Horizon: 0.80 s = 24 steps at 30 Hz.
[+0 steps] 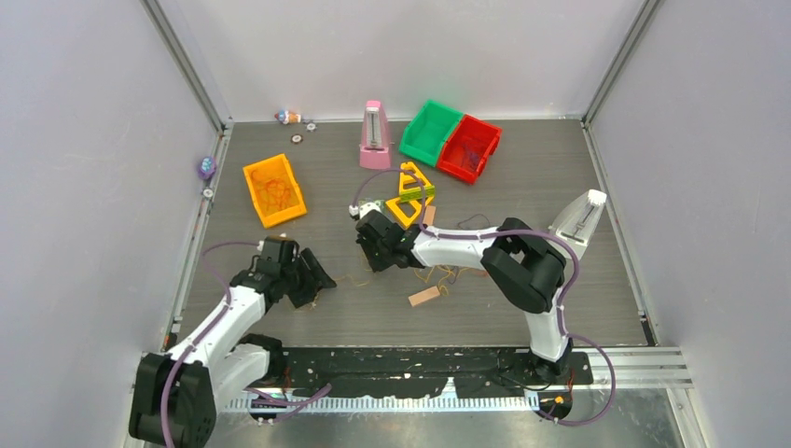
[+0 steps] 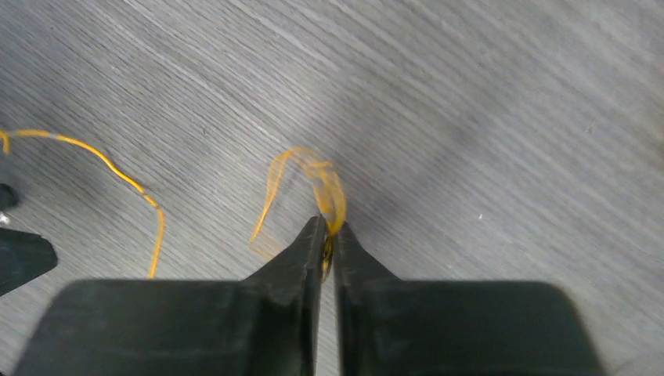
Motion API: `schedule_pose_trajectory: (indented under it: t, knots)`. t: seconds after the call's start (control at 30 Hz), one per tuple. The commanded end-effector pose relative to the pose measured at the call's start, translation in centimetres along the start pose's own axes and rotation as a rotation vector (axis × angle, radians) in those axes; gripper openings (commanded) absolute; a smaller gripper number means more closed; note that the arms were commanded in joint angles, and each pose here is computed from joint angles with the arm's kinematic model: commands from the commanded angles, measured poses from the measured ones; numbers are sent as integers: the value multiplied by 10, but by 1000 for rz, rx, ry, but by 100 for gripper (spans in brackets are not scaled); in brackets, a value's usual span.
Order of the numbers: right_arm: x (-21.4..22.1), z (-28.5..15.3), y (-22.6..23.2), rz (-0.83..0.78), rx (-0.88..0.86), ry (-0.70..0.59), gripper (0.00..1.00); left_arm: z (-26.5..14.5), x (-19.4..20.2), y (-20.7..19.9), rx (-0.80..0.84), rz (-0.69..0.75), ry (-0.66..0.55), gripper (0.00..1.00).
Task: Untangle the cables
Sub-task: Pick up the cable from the bin.
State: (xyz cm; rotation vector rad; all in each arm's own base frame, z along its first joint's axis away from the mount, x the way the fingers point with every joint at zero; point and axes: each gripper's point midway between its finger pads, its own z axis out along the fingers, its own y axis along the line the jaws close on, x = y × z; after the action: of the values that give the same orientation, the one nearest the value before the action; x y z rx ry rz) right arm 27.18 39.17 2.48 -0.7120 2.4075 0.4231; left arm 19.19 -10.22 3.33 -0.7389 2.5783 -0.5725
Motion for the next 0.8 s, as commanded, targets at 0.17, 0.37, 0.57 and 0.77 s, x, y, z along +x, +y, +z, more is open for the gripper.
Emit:
schedule_pose_trajectory:
  t: [0.17, 0.37, 0.57, 0.77]
  knots:
    - [-30, -35, -14, 92, -36, -151, 5, 19, 6, -44, 204, 104, 53, 0]
    - [-25, -55, -47, 143, -10, -167, 5, 17, 8, -87, 291, 221, 76, 0]
    - [-27, -78, -78, 184, 29, -203, 5, 4, 21, -150, 456, 338, 165, 0]
    - [-35, -96, -87, 185, 44, -236, 5, -15, 13, -178, 556, 400, 123, 0]
